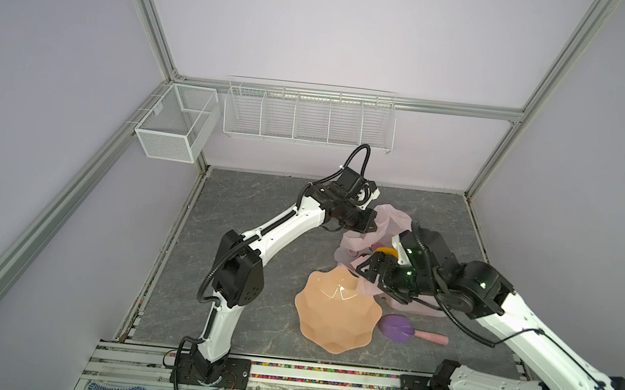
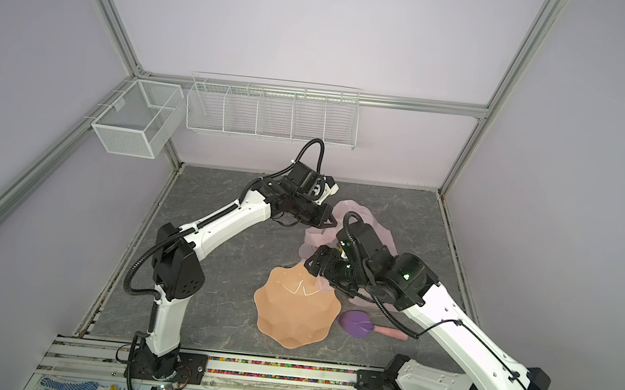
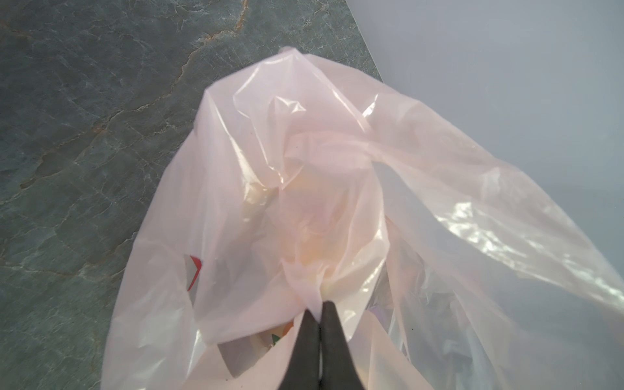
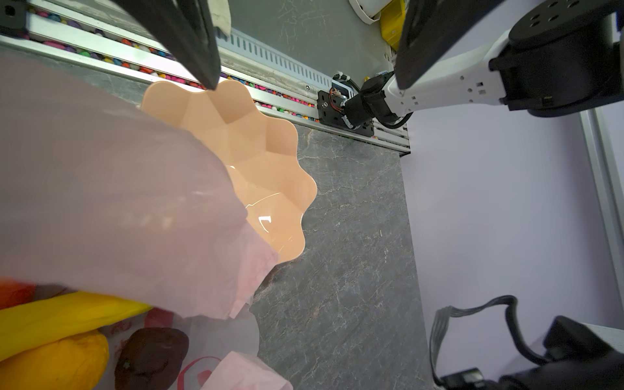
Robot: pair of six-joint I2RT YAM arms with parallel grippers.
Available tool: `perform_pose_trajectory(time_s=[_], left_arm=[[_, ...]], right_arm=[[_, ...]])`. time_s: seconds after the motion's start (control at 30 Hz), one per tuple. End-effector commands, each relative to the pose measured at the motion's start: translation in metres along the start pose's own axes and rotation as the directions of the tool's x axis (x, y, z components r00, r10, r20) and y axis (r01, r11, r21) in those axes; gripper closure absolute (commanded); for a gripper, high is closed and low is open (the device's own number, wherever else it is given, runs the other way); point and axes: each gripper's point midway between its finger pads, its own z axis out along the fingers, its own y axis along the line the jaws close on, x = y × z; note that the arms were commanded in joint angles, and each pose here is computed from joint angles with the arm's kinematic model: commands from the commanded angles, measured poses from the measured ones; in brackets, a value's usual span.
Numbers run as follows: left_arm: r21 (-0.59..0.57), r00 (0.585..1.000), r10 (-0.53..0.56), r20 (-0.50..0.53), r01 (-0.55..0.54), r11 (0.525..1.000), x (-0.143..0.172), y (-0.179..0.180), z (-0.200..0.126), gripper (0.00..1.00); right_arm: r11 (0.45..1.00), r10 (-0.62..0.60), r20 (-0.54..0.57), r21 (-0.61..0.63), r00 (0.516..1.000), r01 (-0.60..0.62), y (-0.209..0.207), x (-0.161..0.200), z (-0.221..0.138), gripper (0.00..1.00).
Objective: Place the fruits into the plastic bag
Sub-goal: Pick up the plastic bag from the middle-right of the table.
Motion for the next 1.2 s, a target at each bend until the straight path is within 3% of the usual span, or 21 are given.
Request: perform_pose_trajectory(time_s=[0.0,0.23,0.47,0.97,1.17], left_arm=[[0.013,1.000,0.027,0.003,-0.027,1.000,0.000,-0.009,-0.014,1.00],[0.005,0.999,0.034,0.003,-0.034,0.999,0.004,-0.008,-0.019,1.00],[0.001,0.999,0.040,0.001,-0.040,0.999,0.009,-0.008,-0.023,1.00],[-0.008,0.998,0.054,-0.013,-0.054,0.998,0.018,-0.005,-0.029,1.00],[-0.008,0.998,0.054,-0.017,-0.054,0.998,0.019,-0.001,-0.031,1.00]], right_arm=[[0.991,0.137,0.048,-0.006,0.989,-0.137,0.004,-0.004,0.008,0.19],[0.976,0.191,0.138,0.080,0.972,-0.204,-0.021,-0.010,0.023,0.24],[0.966,0.220,0.219,0.089,0.951,-0.244,-0.028,-0.023,0.041,0.29],[0.919,0.254,0.350,0.202,0.901,-0.338,-0.062,-0.038,0.072,0.29],[0.887,0.225,0.397,0.294,0.890,-0.356,-0.086,-0.041,0.084,0.39]])
